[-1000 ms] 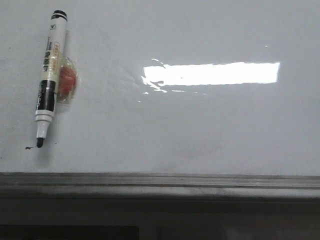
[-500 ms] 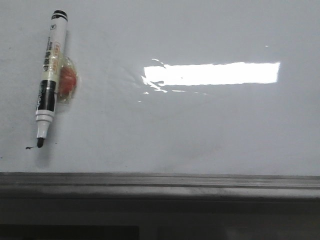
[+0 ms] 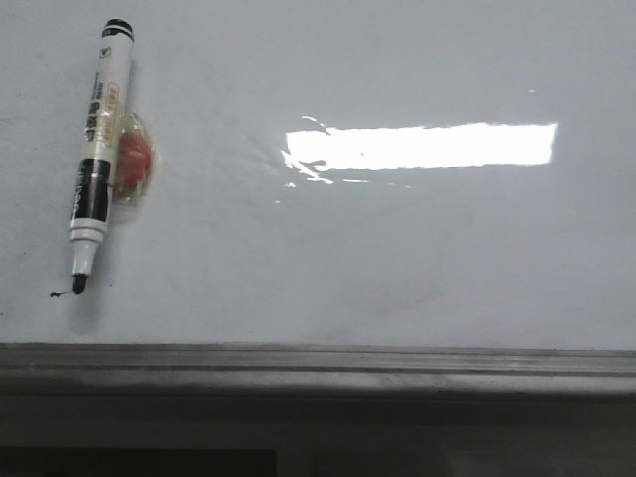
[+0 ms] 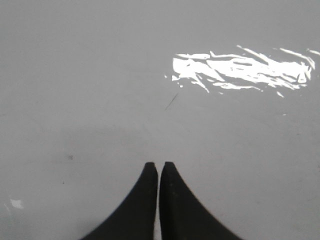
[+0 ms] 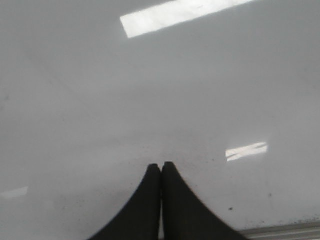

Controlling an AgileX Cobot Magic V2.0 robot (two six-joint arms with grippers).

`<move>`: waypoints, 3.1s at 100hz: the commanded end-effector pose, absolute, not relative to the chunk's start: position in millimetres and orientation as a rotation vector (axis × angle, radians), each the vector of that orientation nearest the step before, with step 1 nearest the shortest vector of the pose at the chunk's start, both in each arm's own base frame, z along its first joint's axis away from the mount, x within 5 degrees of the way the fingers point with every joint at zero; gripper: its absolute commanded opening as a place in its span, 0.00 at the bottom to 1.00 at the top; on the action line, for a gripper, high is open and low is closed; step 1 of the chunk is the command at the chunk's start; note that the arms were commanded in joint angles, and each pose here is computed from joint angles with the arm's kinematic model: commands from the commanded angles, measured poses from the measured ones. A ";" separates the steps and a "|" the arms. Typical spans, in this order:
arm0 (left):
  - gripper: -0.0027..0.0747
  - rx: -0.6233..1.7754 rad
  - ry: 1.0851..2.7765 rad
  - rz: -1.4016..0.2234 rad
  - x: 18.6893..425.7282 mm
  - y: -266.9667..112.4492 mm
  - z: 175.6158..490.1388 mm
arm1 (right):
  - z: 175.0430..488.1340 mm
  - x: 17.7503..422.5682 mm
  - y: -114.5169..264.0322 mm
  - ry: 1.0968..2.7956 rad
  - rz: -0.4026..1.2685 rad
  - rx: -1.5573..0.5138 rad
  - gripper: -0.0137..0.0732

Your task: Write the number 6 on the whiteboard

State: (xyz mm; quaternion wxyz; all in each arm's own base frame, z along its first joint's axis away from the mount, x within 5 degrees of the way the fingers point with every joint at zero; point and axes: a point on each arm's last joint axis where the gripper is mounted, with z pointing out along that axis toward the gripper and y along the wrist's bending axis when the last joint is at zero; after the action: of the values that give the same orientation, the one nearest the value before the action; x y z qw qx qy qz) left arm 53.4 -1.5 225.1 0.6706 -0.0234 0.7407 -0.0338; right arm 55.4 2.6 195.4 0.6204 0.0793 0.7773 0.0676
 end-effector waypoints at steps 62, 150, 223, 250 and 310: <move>0.74 -0.046 1.478 -0.079 65.6 -1.4 286.2 | 246.0 69.0 3.1 1.792 0.203 0.219 0.10; 0.69 0.504 1.645 -0.591 88.6 -73.9 266.2 | 246.3 69.1 3.1 1.789 0.203 0.219 0.10; 0.68 0.425 1.887 -0.705 137.7 -135.7 246.7 | 246.3 69.1 3.1 1.789 0.203 0.219 0.10; 0.42 0.358 1.998 -0.724 138.9 -136.6 236.5 | 246.3 69.1 3.1 1.789 0.203 0.219 0.10; 0.01 0.481 1.945 -0.716 131.9 -135.6 257.8 | 259.8 64.3 14.5 1.813 0.224 -0.049 0.10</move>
State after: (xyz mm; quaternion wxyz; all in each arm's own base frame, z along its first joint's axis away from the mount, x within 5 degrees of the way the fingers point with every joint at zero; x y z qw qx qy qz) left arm 130.2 -132.5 233.7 0.4460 0.1761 0.8297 -0.2858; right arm 64.1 10.5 240.8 0.5908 0.0343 0.8000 0.0993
